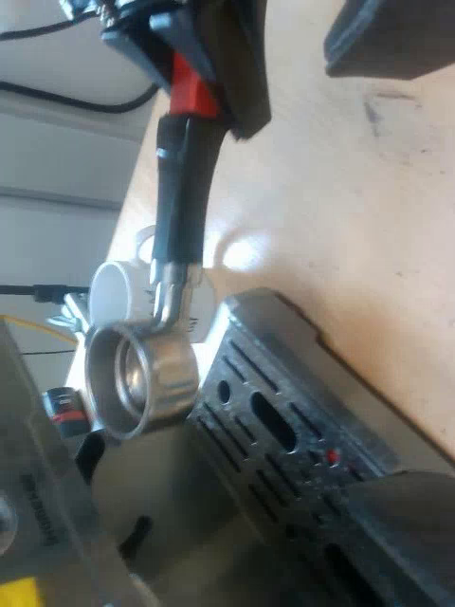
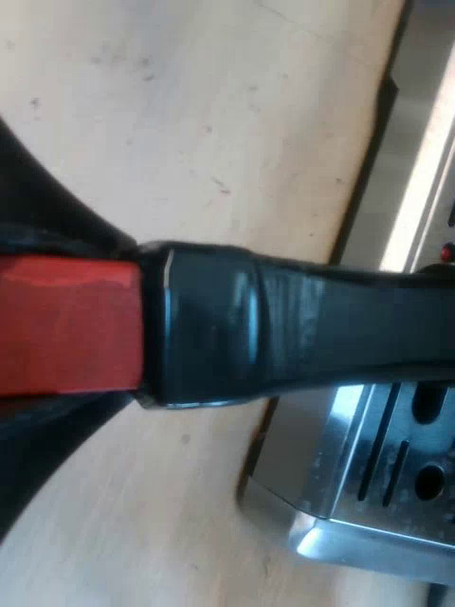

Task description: Grind coffee beans and then tamp

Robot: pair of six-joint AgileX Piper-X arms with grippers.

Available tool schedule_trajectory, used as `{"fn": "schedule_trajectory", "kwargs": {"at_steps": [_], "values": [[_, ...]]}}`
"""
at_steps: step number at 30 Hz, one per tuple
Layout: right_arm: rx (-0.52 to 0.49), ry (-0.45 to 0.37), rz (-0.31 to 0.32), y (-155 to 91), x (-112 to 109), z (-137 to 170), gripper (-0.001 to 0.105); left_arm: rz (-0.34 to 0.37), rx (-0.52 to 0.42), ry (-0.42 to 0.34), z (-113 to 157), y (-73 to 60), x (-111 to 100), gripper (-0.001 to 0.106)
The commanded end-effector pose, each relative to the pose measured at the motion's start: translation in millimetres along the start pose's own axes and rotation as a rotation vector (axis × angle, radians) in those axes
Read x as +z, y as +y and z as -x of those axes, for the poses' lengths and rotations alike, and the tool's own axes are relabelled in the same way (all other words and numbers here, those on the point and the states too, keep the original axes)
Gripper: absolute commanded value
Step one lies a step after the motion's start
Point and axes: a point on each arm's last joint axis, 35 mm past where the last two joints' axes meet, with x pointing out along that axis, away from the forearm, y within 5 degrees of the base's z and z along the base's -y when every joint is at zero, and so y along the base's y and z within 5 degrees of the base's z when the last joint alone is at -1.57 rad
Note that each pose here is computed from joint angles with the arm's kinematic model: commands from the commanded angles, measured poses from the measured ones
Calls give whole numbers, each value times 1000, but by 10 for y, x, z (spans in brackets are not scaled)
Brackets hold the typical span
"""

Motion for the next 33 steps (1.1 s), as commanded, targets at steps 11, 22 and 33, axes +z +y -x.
{"fn": "schedule_trajectory", "kwargs": {"at_steps": [11,22,33], "values": [[211,-159,171,-243,-101,371,0,0,-14,-14,309,-238,115,86],[286,-152,342,-188,-432,172,0,57,-9,87,333,-244,-26,86],[315,-120,289,-144,-799,-221,0,91,-43,213,77,-76,-7,86]]}}
